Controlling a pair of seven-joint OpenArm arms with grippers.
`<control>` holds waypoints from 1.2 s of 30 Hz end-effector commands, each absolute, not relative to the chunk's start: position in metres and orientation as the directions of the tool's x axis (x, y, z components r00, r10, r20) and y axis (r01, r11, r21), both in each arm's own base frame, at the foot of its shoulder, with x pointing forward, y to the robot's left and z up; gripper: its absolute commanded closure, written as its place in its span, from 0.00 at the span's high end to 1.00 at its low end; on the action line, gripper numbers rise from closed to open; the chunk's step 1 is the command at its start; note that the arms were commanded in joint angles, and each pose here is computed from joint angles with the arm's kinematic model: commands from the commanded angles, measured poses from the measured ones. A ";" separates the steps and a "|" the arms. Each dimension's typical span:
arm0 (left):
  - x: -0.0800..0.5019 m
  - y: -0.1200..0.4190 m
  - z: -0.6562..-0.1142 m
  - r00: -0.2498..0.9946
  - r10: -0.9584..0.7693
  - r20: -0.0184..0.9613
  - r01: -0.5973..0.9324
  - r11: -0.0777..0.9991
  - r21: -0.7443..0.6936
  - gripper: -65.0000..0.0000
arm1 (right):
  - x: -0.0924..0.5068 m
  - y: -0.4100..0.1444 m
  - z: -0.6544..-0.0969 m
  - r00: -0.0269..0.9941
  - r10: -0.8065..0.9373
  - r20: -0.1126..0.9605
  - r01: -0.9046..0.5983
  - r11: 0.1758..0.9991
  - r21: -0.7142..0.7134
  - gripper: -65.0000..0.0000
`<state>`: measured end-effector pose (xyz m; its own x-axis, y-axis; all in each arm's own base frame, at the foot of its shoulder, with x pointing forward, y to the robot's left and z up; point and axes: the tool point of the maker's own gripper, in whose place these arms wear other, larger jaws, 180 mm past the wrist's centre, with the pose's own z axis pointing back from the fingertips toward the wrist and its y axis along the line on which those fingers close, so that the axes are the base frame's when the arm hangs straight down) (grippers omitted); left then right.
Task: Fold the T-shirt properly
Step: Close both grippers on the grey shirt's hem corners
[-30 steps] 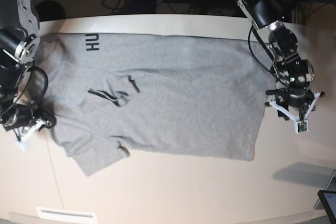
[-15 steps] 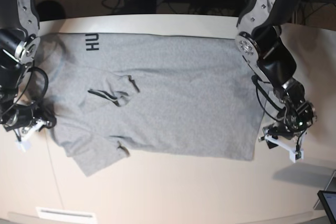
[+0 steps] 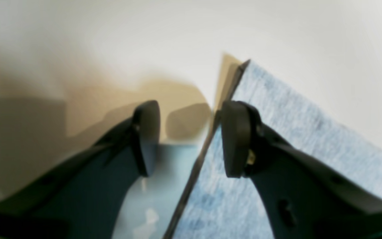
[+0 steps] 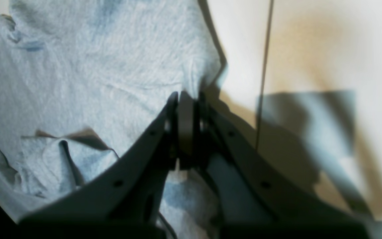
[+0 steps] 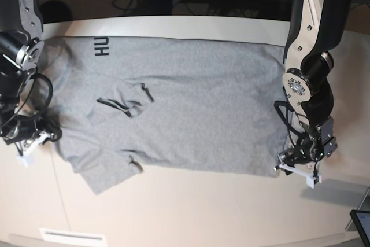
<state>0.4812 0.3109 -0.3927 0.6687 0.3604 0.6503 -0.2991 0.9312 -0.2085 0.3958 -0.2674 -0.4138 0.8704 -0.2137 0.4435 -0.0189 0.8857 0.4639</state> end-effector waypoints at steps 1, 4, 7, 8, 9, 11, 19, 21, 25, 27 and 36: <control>0.496 0.320 -0.370 0.619 0.360 0.698 -0.297 0.930 -0.217 0.44 | 0.407 -0.278 -0.398 0.851 -0.209 0.482 -0.032 0.895 0.445 0.00; 0.491 0.320 -0.376 0.628 0.359 0.690 -0.298 0.930 -0.213 0.45 | 0.407 -0.278 -0.398 0.851 -0.209 0.482 -0.032 0.895 0.445 0.00; 0.491 0.316 -0.378 0.635 0.360 0.683 -0.294 0.931 -0.217 0.45 | 0.407 -0.278 -0.398 0.851 -0.209 0.482 -0.032 0.895 0.445 0.00; 0.492 0.315 -0.377 0.635 0.360 0.684 -0.293 0.931 -0.218 0.45 | 0.407 -0.278 -0.398 0.851 -0.209 0.482 -0.032 0.895 0.445 0.00; 0.492 0.314 -0.378 0.639 0.360 0.680 -0.290 0.931 -0.220 0.45 | 0.407 -0.278 -0.398 0.851 -0.209 0.482 -0.032 0.895 0.445 0.00; 0.490 0.302 -0.383 0.669 0.351 0.655 -0.253 0.936 -0.244 0.45 | 0.407 -0.278 -0.398 0.850 -0.208 0.483 -0.033 0.896 0.444 0.00; 0.482 0.293 -0.386 0.658 0.467 0.591 -0.263 0.878 -0.401 0.46 | 0.407 -0.279 -0.398 0.850 -0.209 0.484 -0.032 0.896 0.443 0.00; 0.479 0.293 -0.390 0.662 0.467 0.586 -0.266 0.878 -0.398 0.45 | 0.407 -0.279 -0.398 0.849 -0.209 0.485 -0.033 0.896 0.444 0.00; 0.479 0.292 -0.390 0.662 0.466 0.586 -0.265 0.878 -0.399 0.44 | 0.407 -0.279 -0.398 0.849 -0.209 0.485 -0.033 0.896 0.444 0.00; 0.478 0.293 -0.391 0.662 0.467 0.586 -0.265 0.878 -0.399 0.44 | 0.407 -0.279 -0.398 0.849 -0.209 0.485 -0.033 0.896 0.444 0.00; 0.479 0.294 -0.389 0.668 0.447 0.595 -0.256 0.889 -0.380 0.13 | 0.407 -0.279 -0.398 0.850 -0.207 0.484 -0.033 0.897 0.441 0.00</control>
